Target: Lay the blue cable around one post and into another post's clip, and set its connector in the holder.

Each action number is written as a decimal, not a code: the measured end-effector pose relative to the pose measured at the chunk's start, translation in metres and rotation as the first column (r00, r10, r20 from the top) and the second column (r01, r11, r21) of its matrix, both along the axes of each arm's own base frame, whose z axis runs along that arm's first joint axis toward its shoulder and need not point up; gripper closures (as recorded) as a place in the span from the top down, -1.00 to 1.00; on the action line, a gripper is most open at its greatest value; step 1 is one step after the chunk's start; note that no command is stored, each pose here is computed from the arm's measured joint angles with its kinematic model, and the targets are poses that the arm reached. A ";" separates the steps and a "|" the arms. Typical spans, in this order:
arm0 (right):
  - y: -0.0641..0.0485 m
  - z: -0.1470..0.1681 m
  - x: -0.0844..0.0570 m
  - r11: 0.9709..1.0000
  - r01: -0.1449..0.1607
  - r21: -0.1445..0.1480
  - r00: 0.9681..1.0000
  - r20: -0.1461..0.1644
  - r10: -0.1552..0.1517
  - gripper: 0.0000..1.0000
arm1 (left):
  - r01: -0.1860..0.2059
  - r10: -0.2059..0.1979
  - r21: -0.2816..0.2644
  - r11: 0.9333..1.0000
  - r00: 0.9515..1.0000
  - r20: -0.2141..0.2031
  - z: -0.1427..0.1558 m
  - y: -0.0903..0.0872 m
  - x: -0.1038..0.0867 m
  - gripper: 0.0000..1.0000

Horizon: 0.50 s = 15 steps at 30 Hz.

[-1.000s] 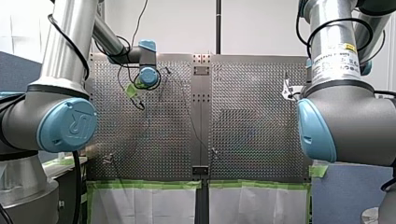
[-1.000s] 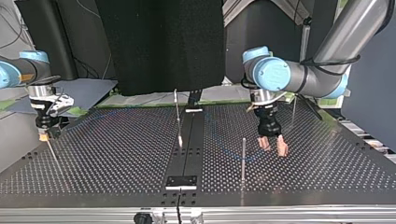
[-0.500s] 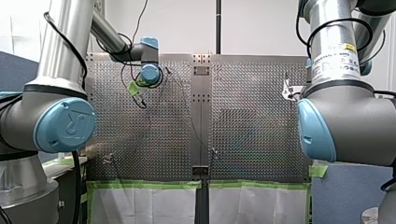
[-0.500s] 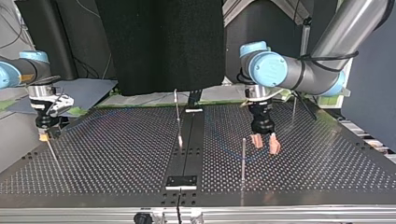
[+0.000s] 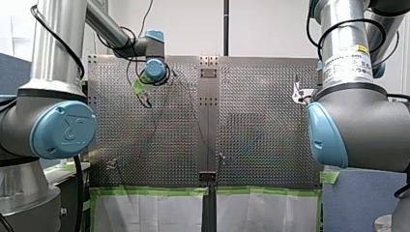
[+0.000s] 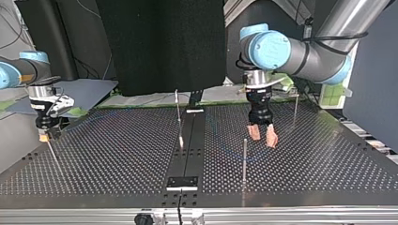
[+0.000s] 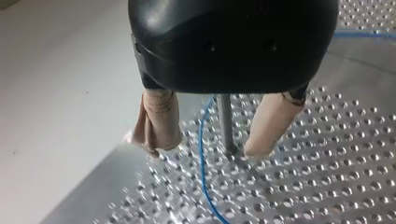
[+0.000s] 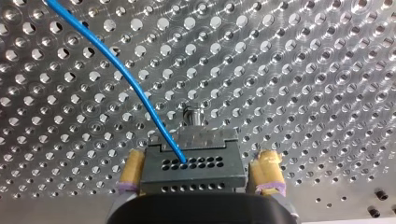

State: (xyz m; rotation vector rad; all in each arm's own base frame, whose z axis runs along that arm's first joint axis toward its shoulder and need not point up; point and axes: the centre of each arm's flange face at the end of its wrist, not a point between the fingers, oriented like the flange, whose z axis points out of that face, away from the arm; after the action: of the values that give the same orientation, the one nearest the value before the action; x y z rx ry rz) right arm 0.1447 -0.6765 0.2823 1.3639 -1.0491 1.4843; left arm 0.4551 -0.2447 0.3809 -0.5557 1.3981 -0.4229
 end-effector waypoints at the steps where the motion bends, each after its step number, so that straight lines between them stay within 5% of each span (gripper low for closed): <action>1: 0.000 0.000 0.000 1.000 0.000 0.000 1.000 0.000 0.000 1.00 | -0.002 0.002 0.004 1.000 1.000 0.003 0.001 0.000 -0.004 0.97; 9: 0.000 0.000 0.000 1.000 0.001 0.001 1.000 0.000 -0.001 1.00 | -0.061 0.064 0.083 0.995 0.998 -0.027 0.005 0.013 -0.042 0.97; 15: 0.000 0.000 -0.001 1.000 0.003 0.001 1.000 0.000 -0.003 1.00 | -0.056 0.056 0.128 0.990 0.998 0.002 0.037 0.015 -0.057 0.97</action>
State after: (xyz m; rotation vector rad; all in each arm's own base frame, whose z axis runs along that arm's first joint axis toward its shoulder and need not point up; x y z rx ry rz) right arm 0.1434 -0.6766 0.2821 1.3629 -1.0518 1.4819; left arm 0.3985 -0.2297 0.4181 -0.4891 1.3976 -0.2852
